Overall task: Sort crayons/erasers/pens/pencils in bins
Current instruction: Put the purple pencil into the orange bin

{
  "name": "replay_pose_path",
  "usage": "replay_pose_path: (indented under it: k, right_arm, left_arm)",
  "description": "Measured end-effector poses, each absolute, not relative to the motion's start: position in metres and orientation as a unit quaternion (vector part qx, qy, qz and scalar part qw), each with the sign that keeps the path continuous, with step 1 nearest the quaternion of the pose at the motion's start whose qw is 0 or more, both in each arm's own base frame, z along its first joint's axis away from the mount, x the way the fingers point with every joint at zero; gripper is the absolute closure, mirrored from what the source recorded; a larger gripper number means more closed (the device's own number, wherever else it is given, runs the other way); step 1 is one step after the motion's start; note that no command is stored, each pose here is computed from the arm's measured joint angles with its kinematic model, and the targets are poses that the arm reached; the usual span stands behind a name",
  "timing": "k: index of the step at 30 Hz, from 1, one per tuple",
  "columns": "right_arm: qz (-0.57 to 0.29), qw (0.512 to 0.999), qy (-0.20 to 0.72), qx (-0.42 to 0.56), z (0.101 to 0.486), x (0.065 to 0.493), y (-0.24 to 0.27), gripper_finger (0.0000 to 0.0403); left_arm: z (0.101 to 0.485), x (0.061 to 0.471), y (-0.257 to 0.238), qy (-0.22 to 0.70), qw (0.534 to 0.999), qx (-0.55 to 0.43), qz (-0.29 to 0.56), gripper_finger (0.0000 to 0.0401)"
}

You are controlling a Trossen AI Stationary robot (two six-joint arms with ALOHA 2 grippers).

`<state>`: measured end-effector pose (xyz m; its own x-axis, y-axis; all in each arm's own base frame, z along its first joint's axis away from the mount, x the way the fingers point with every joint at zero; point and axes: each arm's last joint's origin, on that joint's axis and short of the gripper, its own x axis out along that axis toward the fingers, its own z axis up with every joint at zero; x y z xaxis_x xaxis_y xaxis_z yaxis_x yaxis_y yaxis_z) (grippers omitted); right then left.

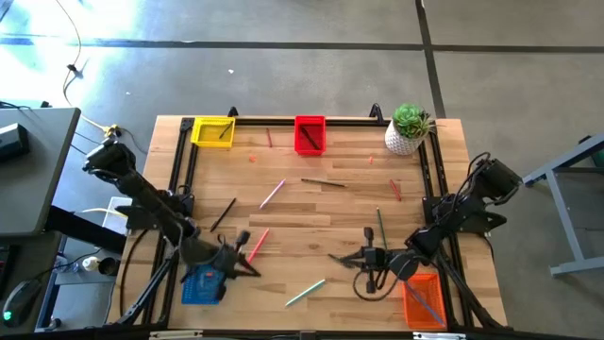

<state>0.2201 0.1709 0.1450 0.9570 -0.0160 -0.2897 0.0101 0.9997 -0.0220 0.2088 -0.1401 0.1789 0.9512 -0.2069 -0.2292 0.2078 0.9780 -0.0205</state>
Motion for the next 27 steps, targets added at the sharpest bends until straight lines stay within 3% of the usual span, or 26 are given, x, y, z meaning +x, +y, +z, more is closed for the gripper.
replay_pose_path:
  k: [6, 15, 22, 27]
  right_arm:
    - [-0.079, 0.978, 0.184, 0.053, 0.140, 0.237, 0.146, 0.0403]
    - [-0.212, 0.900, 0.380, 0.014, 0.166, 0.273, 0.108, 0.0402]
    - [-0.183, 0.874, 0.447, 0.045, 0.191, 0.300, 0.065, 0.0401]
    - [-0.151, 0.865, 0.476, 0.049, 0.192, 0.306, 0.034, 0.0372]
  left_arm:
    - [0.180, 0.215, -0.106, 0.018, 0.999, 0.016, -0.045, 0.0401]
    - [0.168, 0.218, -0.073, 0.030, 0.999, 0.015, 0.025, 0.0401]
    - [0.157, 0.211, -0.066, 0.049, 0.998, 0.001, 0.037, 0.0401]
    - [0.155, 0.210, -0.066, 0.053, 0.998, 0.002, 0.037, 0.0401]
